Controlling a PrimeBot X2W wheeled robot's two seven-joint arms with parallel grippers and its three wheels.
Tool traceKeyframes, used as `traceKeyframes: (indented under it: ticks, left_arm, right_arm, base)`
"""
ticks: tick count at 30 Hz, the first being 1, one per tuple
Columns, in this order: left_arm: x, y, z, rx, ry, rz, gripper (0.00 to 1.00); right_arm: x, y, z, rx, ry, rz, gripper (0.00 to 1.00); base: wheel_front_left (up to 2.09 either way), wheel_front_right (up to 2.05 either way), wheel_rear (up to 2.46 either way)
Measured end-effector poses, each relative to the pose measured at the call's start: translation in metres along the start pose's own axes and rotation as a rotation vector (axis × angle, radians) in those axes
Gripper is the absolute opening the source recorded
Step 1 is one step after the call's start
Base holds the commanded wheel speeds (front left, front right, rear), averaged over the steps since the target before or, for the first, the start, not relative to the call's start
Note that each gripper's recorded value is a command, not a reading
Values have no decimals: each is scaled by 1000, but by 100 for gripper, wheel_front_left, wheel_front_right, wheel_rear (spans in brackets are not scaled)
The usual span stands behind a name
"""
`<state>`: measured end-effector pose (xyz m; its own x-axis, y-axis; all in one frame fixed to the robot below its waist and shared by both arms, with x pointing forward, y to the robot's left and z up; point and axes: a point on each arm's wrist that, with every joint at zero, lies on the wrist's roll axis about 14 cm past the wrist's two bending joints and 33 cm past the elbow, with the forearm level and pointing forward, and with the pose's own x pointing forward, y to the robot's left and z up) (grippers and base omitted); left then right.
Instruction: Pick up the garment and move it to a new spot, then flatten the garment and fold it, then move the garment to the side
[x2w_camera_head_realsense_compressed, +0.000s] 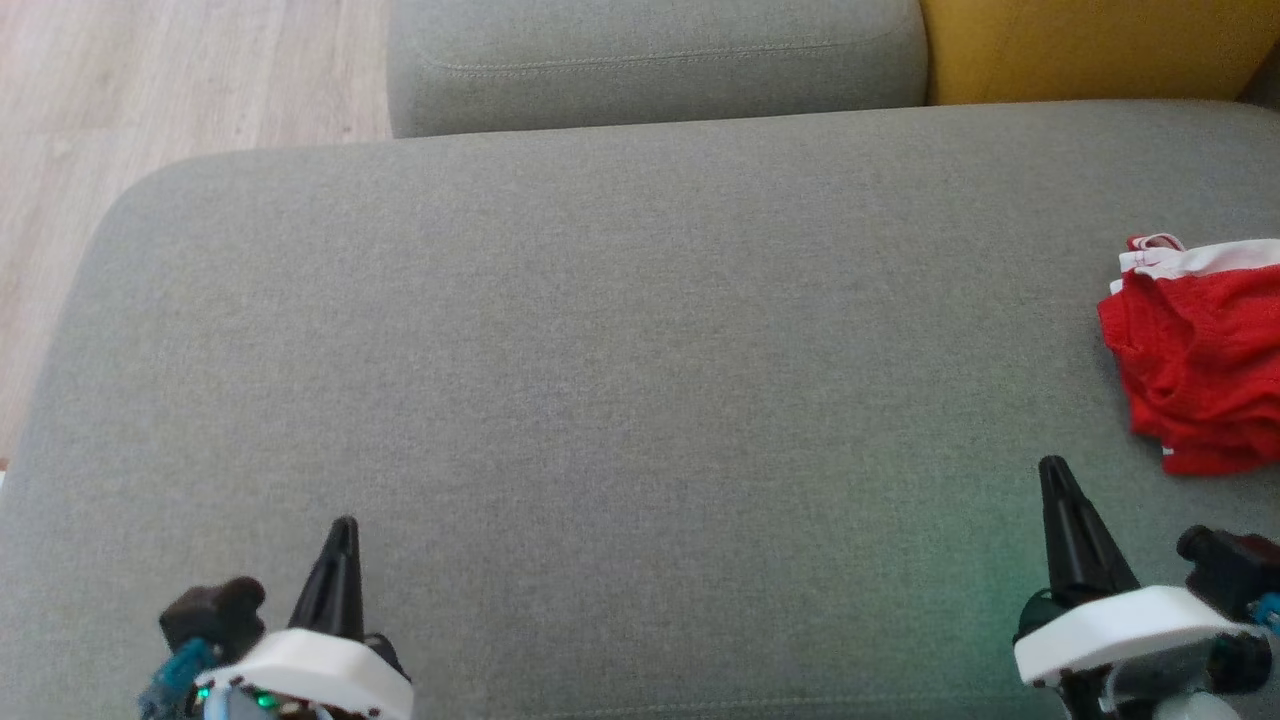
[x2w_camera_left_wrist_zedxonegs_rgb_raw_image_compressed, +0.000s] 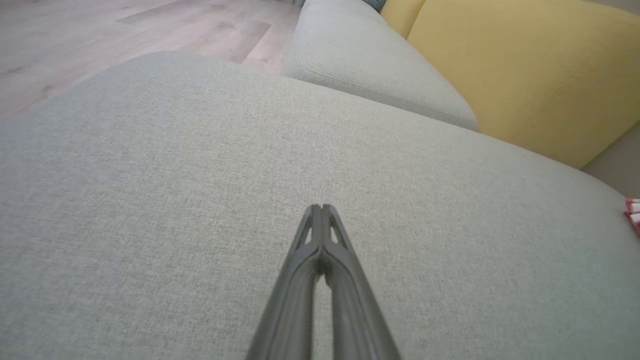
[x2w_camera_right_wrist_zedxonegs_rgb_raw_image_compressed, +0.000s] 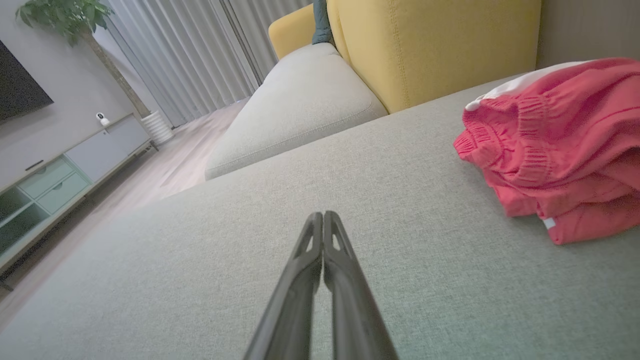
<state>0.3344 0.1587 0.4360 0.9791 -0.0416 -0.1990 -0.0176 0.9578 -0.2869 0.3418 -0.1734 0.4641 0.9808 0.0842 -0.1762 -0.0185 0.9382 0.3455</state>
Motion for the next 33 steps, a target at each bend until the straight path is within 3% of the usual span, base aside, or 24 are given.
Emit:
traceKeyframes:
  ticks: [33]
  left_arm:
    - [9, 11, 5, -396, 34, 44, 0]
  right_arm:
    - [8, -3, 6, 390, -35, -1, 0]
  base:
    - [0, 0, 0]
